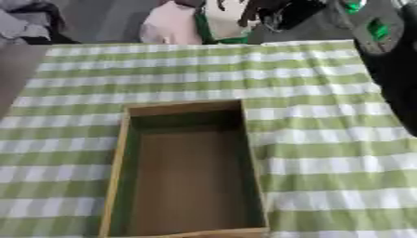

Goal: Pick up objects on the table and place them in the box.

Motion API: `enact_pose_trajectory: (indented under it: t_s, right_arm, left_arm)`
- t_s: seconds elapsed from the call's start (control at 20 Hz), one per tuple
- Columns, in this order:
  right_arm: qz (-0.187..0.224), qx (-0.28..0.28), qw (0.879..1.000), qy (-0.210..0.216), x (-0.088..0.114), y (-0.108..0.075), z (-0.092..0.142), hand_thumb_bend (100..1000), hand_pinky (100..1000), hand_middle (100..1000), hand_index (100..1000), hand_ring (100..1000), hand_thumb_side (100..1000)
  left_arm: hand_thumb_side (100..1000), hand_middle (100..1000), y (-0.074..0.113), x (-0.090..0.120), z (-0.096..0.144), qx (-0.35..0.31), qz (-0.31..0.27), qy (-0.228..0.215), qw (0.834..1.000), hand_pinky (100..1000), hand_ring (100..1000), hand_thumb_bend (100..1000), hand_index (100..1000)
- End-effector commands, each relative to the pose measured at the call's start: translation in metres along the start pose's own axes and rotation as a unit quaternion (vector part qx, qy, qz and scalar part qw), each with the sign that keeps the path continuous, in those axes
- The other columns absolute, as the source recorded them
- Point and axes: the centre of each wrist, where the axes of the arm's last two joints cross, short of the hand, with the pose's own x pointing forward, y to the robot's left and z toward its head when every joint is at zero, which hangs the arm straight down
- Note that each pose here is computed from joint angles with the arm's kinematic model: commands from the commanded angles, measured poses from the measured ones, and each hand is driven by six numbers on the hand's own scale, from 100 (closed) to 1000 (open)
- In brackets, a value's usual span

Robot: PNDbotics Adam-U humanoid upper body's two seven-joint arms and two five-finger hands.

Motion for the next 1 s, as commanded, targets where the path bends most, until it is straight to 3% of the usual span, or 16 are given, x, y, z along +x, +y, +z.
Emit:
enact_pose_trajectory:
  t_s: [0.05,0.4,0.45,0.5,0.75,0.8,0.85,1.0]
  right_arm:
    - [0.034,-0.024,0.999,-0.034,0.019,-0.024,0.018,100,638,367,385,647,220]
    - [0.062,-0.003,0.991,-0.117,0.065,-0.023,0.035,100,638,368,384,643,223]
    - [0.063,0.002,0.99,-0.125,0.07,-0.021,0.037,100,637,367,384,643,154]
    - [0.064,0.008,0.989,-0.131,0.075,-0.02,0.039,100,637,369,384,643,223]
    - [0.046,0.046,0.985,-0.157,0.096,-0.009,0.045,100,626,375,394,631,224]
    - [0.041,0.055,0.985,-0.161,0.099,-0.007,0.045,100,625,375,394,630,130]
    - [0.036,0.064,0.984,-0.164,0.101,-0.005,0.045,100,624,376,395,628,223]
    - [0.031,0.092,0.98,-0.175,0.109,0.003,0.043,100,621,377,396,628,224]
  left_arm:
    - [741,639,0.002,0.006,-0.008,-0.007,-0.004,-0.019,1.0,453,595,145,791]
    - [738,638,0.0,0.006,-0.008,-0.009,0.001,-0.02,1.0,454,595,146,790]
    - [738,638,0.0,0.006,-0.008,-0.01,0.002,-0.02,1.0,454,595,146,790]
    - [737,638,-0.001,0.006,-0.008,-0.01,0.002,-0.02,1.0,454,595,146,790]
    - [738,638,-0.002,0.006,-0.008,-0.011,0.007,-0.019,1.0,454,595,147,790]
    - [754,638,-0.003,0.006,-0.008,-0.011,0.008,-0.019,1.0,454,594,149,790]
    - [737,638,-0.003,0.006,-0.008,-0.011,0.009,-0.019,1.0,454,594,147,790]
    - [737,637,-0.003,0.006,-0.008,-0.01,0.01,-0.018,1.0,454,593,146,789]
